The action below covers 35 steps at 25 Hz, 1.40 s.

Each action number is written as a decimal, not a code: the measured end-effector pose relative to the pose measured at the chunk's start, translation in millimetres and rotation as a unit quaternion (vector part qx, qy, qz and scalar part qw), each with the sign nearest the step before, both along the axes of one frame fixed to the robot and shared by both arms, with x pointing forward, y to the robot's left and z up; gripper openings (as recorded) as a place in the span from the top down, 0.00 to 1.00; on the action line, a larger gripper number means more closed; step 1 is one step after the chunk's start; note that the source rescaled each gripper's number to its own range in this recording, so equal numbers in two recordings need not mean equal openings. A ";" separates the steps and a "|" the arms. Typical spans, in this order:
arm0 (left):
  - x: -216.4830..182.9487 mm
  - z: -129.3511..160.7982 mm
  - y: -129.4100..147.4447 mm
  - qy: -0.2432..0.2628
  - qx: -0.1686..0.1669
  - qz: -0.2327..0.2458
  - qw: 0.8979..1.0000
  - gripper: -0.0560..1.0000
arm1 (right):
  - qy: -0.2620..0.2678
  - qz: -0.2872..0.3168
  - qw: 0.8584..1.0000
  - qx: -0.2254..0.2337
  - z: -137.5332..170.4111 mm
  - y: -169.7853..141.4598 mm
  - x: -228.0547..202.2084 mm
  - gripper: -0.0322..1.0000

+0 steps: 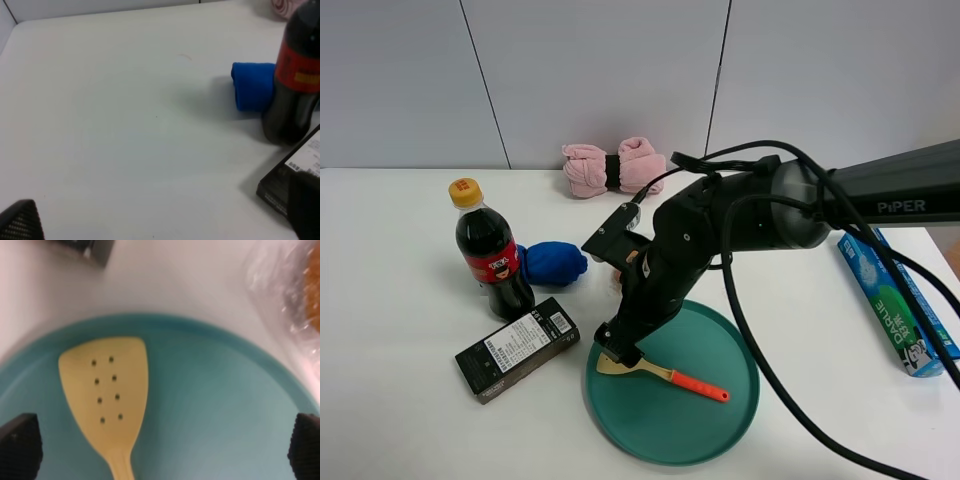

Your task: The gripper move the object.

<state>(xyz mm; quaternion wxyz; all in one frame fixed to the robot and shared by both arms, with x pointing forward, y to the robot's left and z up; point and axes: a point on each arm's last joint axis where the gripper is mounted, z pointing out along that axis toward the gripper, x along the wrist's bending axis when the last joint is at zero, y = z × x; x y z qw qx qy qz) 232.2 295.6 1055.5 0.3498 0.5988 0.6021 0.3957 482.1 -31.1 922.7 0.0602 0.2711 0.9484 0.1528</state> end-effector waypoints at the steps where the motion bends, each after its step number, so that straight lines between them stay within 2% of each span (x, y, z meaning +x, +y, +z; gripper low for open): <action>1: 0.0 0.0 0.0 0.000 0.000 0.000 1.000 0.00 | -0.003 -0.007 1.000 0.003 0.6 -0.2 1.2 0.00; 7: 0.0 0.0 0.0 0.000 0.000 0.000 1.000 0.00 | -0.033 -0.047 0.998 0.030 20.4 -13.1 15.6 0.00; 16: 0.0 0.0 0.0 0.000 0.000 0.000 1.000 0.00 | -0.076 -0.120 0.988 0.063 55.8 -54.0 43.9 0.00; 24: 0.0 0.0 0.1 0.000 0.000 0.000 1.000 0.00 | -0.127 -0.202 0.968 0.080 89.9 -114.5 70.8 0.00; 35: 0.0 0.0 0.1 0.000 0.000 0.000 1.000 0.00 | -0.185 -0.303 0.933 0.053 124.8 -205.2 84.2 0.00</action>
